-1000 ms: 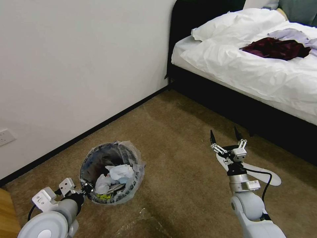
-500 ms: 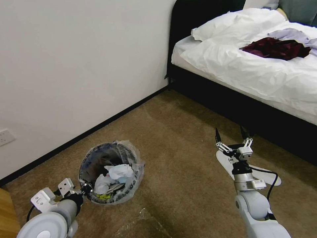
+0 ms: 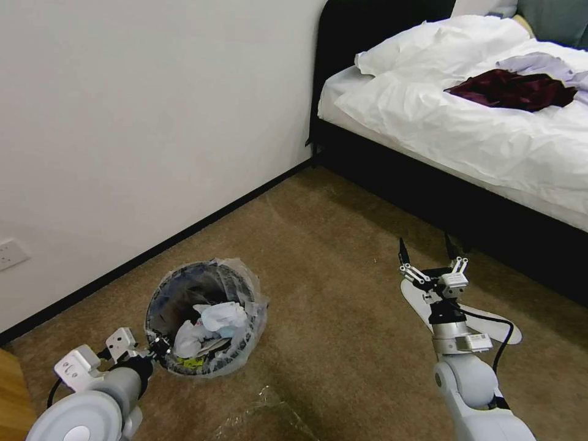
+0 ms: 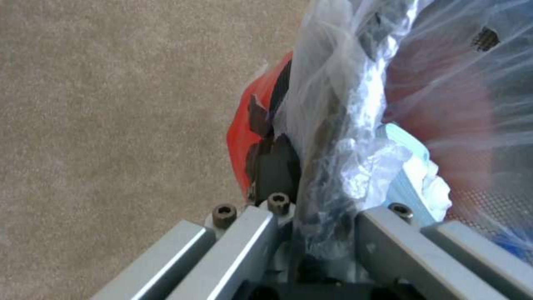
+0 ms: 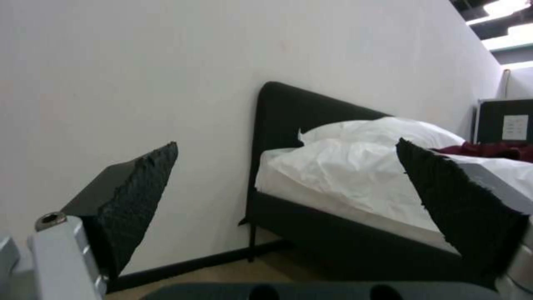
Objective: Pick up the trash bin and place the garbage on the floor into it.
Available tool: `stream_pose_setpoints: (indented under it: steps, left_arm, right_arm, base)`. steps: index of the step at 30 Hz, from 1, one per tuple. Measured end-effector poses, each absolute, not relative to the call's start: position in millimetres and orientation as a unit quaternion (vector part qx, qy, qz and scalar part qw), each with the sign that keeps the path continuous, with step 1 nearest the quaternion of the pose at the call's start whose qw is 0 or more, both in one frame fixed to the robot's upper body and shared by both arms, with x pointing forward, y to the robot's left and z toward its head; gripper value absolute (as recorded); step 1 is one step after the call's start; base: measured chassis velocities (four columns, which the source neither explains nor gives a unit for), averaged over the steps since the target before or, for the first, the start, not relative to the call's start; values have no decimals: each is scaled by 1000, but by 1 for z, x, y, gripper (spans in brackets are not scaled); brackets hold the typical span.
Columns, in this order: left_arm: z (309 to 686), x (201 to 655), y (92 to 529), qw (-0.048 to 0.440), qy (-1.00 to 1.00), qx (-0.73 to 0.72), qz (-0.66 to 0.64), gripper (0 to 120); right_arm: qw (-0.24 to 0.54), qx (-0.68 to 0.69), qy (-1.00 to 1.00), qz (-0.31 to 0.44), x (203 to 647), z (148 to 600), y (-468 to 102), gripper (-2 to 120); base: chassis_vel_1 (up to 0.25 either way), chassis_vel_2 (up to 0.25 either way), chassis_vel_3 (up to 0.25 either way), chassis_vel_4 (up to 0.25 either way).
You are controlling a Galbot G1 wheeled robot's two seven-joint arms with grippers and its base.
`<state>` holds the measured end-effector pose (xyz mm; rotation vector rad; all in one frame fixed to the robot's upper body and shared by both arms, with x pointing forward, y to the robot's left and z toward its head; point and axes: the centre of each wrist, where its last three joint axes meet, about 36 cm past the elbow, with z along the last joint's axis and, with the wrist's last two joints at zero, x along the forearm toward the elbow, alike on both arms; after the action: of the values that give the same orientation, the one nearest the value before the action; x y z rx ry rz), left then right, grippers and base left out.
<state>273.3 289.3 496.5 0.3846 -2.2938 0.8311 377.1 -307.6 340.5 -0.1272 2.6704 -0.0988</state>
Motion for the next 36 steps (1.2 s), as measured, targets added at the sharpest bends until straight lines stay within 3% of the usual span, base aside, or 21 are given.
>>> stream_pose_setpoints:
  steps: [36]
  left_arm:
    - [496, 275, 291, 331, -876, 148, 318, 0]
  right_arm:
    - [229, -44, 972, -42, 377, 334, -310, 100]
  base:
    - [0, 0, 0, 0]
